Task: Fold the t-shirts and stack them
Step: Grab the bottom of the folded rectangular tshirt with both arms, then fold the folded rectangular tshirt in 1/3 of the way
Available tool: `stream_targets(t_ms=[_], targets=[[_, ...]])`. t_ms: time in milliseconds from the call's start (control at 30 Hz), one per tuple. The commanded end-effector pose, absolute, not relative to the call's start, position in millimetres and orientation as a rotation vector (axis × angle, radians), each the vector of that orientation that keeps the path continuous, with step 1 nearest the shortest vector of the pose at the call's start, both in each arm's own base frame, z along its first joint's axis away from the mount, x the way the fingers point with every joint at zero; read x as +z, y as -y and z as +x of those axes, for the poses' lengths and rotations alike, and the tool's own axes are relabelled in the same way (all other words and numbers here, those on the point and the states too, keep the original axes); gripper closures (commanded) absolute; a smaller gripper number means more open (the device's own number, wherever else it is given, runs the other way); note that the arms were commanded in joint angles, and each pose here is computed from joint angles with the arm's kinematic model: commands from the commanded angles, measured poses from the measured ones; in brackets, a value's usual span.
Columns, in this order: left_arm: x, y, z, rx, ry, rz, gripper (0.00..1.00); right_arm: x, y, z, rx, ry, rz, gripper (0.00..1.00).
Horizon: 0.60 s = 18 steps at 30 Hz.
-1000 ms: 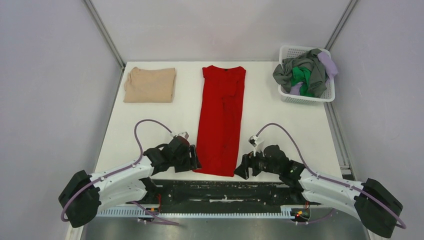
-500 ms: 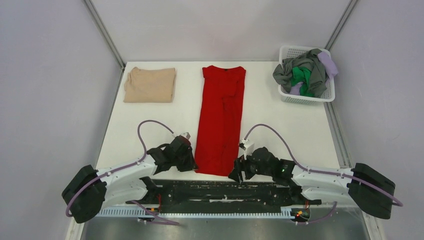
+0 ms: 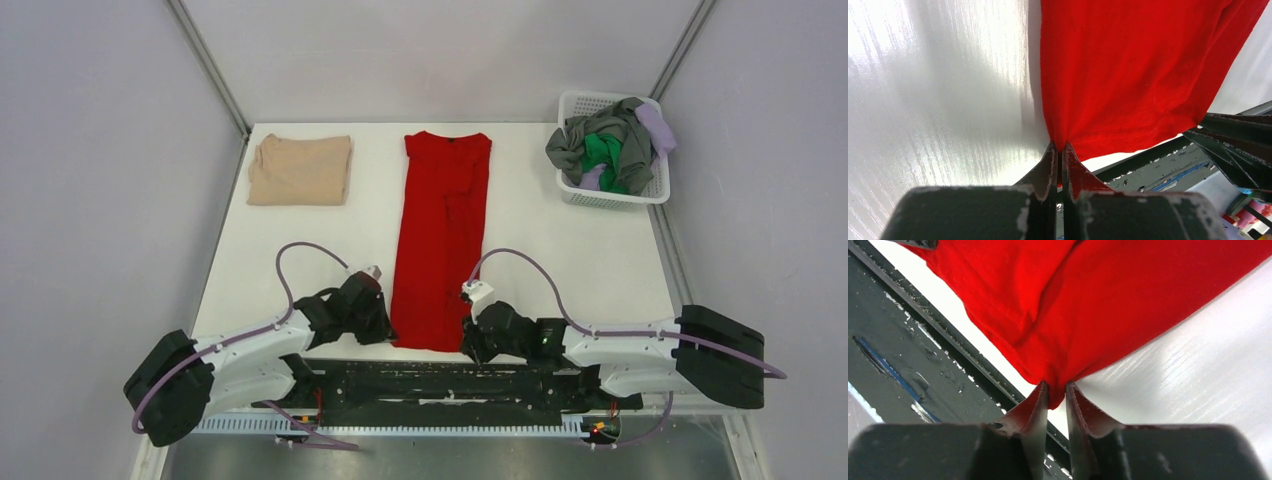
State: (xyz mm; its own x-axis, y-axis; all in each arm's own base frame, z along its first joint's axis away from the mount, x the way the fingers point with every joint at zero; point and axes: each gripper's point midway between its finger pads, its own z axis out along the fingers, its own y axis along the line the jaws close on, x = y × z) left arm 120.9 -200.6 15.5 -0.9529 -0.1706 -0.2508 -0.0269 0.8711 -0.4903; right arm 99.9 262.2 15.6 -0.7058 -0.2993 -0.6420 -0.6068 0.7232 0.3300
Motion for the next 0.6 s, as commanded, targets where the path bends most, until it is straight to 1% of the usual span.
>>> stream_targets(t_ms=[0,33,133,233,333,433,567], targets=[[13.2,196.8,111.4,-0.732,-2.783,-0.189,0.98,-5.0,-237.0,101.4,0.535,-2.439,-0.649,0.92],[14.2,197.2,110.6,-0.743,-2.781,-0.187,0.98,-4.7,-236.7,101.0,0.535,-2.437,-0.651,1.00],[17.7,197.7,105.1,-0.781,-2.784,-0.186,0.98,0.4,-240.7,93.4,0.588,-2.416,-0.707,1.00],[23.7,197.1,95.7,-0.829,-2.794,-0.170,0.98,12.2,-249.5,78.0,0.726,-2.365,-0.794,1.00],[42.0,205.9,88.6,-0.965,-2.758,-0.117,0.98,23.7,-254.6,65.4,0.827,-2.326,-0.841,1.00],[63.4,212.7,91.2,-1.053,-2.687,-0.094,0.98,34.6,-255.9,68.4,0.848,-2.287,-0.818,1.00],[91.8,221.1,111.9,-1.058,-2.579,-0.068,0.98,56.2,-256.9,91.9,0.776,-2.194,-0.761,1.00]])
